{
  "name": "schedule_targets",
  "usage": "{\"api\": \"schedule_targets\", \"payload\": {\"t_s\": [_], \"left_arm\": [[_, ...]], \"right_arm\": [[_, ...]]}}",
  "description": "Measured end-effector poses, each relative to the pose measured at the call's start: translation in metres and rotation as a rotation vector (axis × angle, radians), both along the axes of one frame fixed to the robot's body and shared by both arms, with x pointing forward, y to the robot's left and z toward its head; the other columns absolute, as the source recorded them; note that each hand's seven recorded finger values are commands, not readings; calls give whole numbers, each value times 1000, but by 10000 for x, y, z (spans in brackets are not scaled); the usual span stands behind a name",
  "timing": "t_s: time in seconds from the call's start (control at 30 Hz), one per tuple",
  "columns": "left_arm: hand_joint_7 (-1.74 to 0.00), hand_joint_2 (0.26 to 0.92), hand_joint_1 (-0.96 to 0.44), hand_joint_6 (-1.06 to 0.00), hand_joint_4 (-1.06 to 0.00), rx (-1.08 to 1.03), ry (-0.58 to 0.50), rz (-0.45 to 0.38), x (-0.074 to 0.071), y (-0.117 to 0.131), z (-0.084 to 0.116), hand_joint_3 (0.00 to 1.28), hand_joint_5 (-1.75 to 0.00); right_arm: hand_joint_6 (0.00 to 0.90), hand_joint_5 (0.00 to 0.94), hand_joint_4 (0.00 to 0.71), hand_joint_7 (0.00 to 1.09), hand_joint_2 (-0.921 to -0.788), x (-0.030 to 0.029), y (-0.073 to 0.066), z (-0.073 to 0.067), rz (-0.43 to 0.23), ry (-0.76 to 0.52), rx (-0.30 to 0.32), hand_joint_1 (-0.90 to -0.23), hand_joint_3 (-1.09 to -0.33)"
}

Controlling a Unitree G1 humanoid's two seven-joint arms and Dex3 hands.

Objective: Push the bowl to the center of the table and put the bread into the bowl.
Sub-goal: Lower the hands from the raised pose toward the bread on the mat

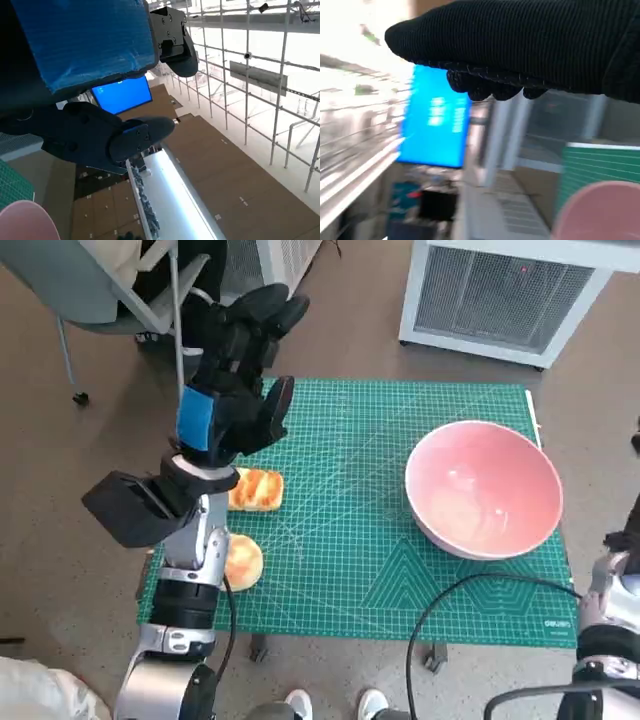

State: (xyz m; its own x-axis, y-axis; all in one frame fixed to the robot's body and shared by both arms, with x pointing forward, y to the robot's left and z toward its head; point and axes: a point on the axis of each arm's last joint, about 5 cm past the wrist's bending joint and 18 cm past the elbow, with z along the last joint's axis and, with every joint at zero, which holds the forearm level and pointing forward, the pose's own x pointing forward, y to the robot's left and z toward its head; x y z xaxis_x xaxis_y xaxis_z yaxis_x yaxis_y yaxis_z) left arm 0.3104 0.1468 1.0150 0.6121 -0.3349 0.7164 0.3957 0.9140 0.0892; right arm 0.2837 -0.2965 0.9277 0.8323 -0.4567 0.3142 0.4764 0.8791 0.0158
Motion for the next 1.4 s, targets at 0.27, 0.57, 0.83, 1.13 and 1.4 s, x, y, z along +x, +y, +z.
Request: {"api": "schedule_targets", "payload": {"t_s": [0.27,0.57,0.83,1.13,1.4], "left_arm": [[-875,872,-349,1,1,4,1,5,1,20,6,686,-645],[-878,869,-353,1,1,12,-7,10,-4,44,30,688,-647],[-880,869,-354,1,1,18,-8,17,-6,77,50,687,-650],[-884,868,-345,1,1,22,-12,22,-15,98,54,685,-653],[-896,865,-338,1,1,33,-20,38,-55,160,47,684,-666]], "right_arm": [[184,4,241,231,-921,4,70,-143,6,103,115,-531,-772],[181,2,241,221,-921,37,238,-274,63,175,222,-514,-807],[199,3,246,231,-921,82,407,-332,116,207,256,-496,-808],[205,3,247,245,-921,165,559,-308,172,213,285,-501,-801],[197,1,246,249,-921,237,683,-273,216,225,301,-493,-812]]}}
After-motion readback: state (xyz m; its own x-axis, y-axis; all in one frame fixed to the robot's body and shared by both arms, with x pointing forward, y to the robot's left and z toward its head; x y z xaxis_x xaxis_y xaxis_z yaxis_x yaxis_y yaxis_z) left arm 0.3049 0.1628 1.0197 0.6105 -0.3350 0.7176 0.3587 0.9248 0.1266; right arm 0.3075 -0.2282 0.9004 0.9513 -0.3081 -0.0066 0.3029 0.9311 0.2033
